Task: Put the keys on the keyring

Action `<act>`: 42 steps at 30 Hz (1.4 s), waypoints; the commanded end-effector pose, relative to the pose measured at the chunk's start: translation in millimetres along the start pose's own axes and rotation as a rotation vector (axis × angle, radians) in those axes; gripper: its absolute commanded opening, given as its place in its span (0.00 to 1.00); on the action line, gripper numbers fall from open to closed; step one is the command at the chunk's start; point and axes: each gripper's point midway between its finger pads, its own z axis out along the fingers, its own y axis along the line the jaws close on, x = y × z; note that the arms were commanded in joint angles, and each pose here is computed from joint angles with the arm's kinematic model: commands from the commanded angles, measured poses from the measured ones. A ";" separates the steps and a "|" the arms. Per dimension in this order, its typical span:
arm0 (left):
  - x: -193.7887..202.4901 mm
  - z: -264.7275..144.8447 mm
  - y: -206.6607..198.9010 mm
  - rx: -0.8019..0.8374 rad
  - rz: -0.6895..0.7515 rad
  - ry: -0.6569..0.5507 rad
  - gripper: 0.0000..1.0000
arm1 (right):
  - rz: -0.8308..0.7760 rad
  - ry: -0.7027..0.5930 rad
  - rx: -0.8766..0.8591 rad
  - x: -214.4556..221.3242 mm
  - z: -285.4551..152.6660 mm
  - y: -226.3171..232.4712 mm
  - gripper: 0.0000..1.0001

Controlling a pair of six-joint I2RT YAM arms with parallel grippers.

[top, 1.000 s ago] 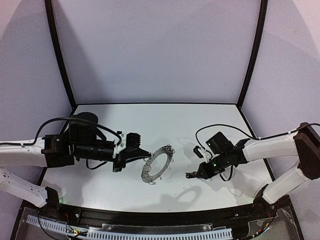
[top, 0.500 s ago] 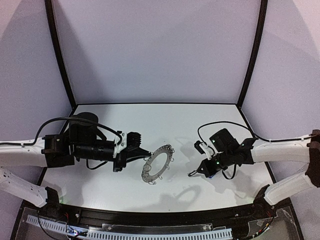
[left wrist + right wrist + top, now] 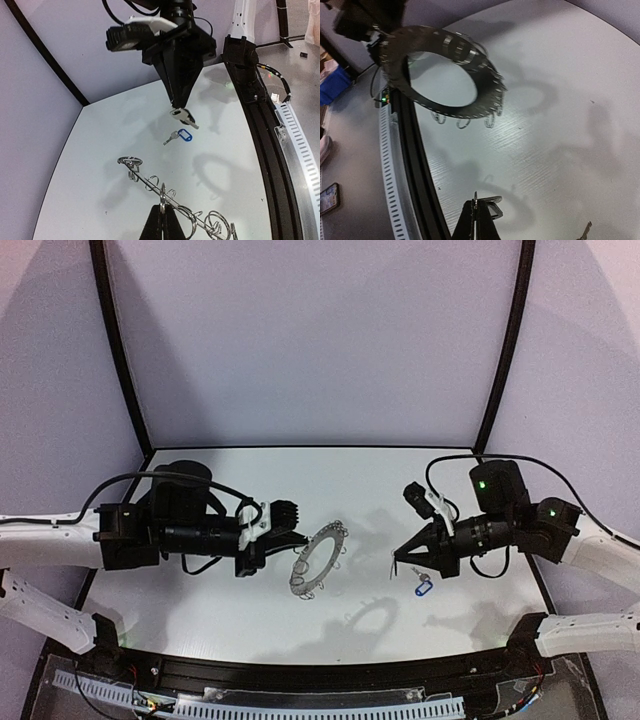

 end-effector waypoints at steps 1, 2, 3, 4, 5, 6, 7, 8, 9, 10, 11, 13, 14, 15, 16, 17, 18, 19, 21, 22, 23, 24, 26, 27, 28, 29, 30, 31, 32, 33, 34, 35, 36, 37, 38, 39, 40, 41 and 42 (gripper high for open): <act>-9.3 -1.0 6.0 -0.011 0.044 -0.003 0.01 | -0.119 -0.036 -0.256 -24.1 -18.7 52.2 0.00; -9.1 -0.7 4.6 -0.003 0.051 -0.004 0.01 | -0.128 -0.041 -0.285 -29.3 -22.0 58.2 0.00; -9.2 -0.6 0.9 0.017 0.057 -0.008 0.01 | -0.137 -0.035 -0.301 -31.1 -21.9 60.8 0.00; -10.1 0.2 -1.1 0.031 0.070 -0.011 0.01 | -0.157 -0.039 -0.312 -37.9 -23.6 64.8 0.00; -8.0 0.6 -6.6 0.062 0.082 -0.005 0.01 | -0.176 -0.034 -0.322 -40.3 -22.1 68.0 0.00; -8.0 0.9 -7.9 0.072 0.084 -0.002 0.01 | -0.194 -0.032 -0.328 -43.0 -22.2 70.9 0.00; -11.1 1.2 -7.2 0.077 0.086 -0.005 0.01 | -0.216 -0.025 -0.333 -47.3 -21.2 74.1 0.00; -11.5 2.6 -8.7 0.094 0.089 0.001 0.01 | -0.241 -0.014 -0.340 -51.5 -18.5 77.9 0.00; -7.9 4.6 -11.7 0.113 0.084 0.016 0.01 | -0.264 -0.016 -0.339 -57.3 -19.0 80.4 0.00; -7.9 5.4 -12.4 0.120 0.087 0.019 0.01 | -0.285 -0.009 -0.339 -61.0 -16.1 82.4 0.00; -10.2 6.6 -12.7 0.132 0.093 0.020 0.01 | -0.309 0.011 -0.337 -62.8 -9.7 83.0 0.00; -8.4 8.1 -16.2 0.155 0.095 0.026 0.01 | -0.334 0.026 -0.328 -66.4 -5.9 83.6 0.00; -10.3 7.8 -18.2 0.168 0.109 0.019 0.01 | -0.363 0.042 -0.325 -67.9 0.2 83.8 0.00; -10.7 7.0 -21.1 0.185 0.119 0.014 0.01 | -0.384 0.044 -0.316 -70.7 2.9 84.7 0.00; -10.2 6.5 -23.2 0.196 0.124 0.013 0.01 | -0.396 0.044 -0.315 -71.3 4.5 85.3 0.00; -9.8 5.1 -27.6 0.222 0.125 0.013 0.01 | -0.418 0.045 -0.318 -71.8 6.6 87.4 0.00; -11.6 4.3 -28.3 0.229 0.132 0.008 0.01 | -0.445 0.043 -0.317 -72.2 9.3 88.9 0.00; -13.5 3.6 -29.4 0.240 0.128 0.005 0.01 | -0.470 0.037 -0.316 -73.2 11.8 91.4 0.00; -15.3 3.9 -29.5 0.251 0.116 0.012 0.01 | -0.504 0.043 -0.303 -73.4 18.6 92.3 0.00; -12.4 4.3 -31.2 0.259 0.110 0.022 0.01 | -0.509 0.046 -0.304 -73.1 20.1 93.0 0.00; -12.8 4.9 -31.0 0.266 0.106 0.031 0.01 | -0.524 0.049 -0.284 -73.6 23.6 91.1 0.00; -15.6 5.1 -29.3 0.265 0.102 0.030 0.01 | -0.539 0.047 -0.269 -74.4 26.4 90.3 0.00; -11.7 7.5 -31.4 0.285 0.085 0.055 0.01 | -0.583 0.037 -0.246 -74.9 31.0 90.7 0.00; -11.2 8.6 -31.5 0.290 0.077 0.063 0.01 | -0.603 0.027 -0.237 -75.9 33.0 91.5 0.00; -13.4 8.4 -30.4 0.287 0.077 0.059 0.01 | -0.608 0.024 -0.237 -76.3 33.3 92.0 0.00; -10.6 10.1 -31.7 0.297 0.065 0.073 0.01 | -0.633 0.016 -0.235 -76.3 34.9 93.4 0.00; -10.9 10.3 -31.8 0.299 0.061 0.074 0.01 | -0.636 0.014 -0.229 -76.9 35.9 92.9 0.00; -10.5 11.2 -32.2 0.304 0.052 0.080 0.01 | -0.644 0.013 -0.223 -77.3 37.2 92.6 0.00; -12.5 11.1 -31.3 0.304 0.051 0.078 0.01 | -0.648 0.011 -0.215 -78.2 37.9 91.8 0.00; -12.4 11.5 -31.4 0.307 0.048 0.081 0.01 | -0.653 0.006 -0.214 -78.9 38.0 92.5 0.00; -12.5 12.0 -31.2 0.311 0.040 0.088 0.01 | -0.662 0.000 -0.209 -79.4 38.5 92.9 0.00; -9.4 12.7 -32.8 0.321 0.031 0.104 0.01 | -0.671 -0.005 -0.204 -79.7 38.4 92.9 0.00; -11.5 13.6 -31.5 0.322 0.026 0.107 0.01 | -0.679 -0.011 -0.203 -80.2 38.6 93.9 0.00; -13.0 12.7 -31.1 0.323 0.022 0.108 0.01 | -0.681 -0.013 -0.200 -80.8 38.5 93.7 0.00; -13.7 13.0 -31.4 0.333 0.011 0.117 0.01 | -0.691 -0.014 -0.203 -80.5 39.6 94.6 0.00; -14.3 14.0 -31.8 0.342 0.002 0.122 0.01 | -0.698 -0.010 -0.207 -79.2 41.0 95.9 0.00; -13.2 15.5 -32.5 0.348 -0.003 0.128 0.01 | -0.709 -0.006 -0.208 -78.0 42.1 96.2 0.00; -13.1 15.7 -33.2 0.354 -0.012 0.132 0.01 | -0.719 0.006 -0.213 -74.8 44.0 96.8 0.00; -13.7 16.6 -32.6 0.353 -0.012 0.131 0.01 | -0.725 0.010 -0.213 -74.0 44.4 97.3 0.00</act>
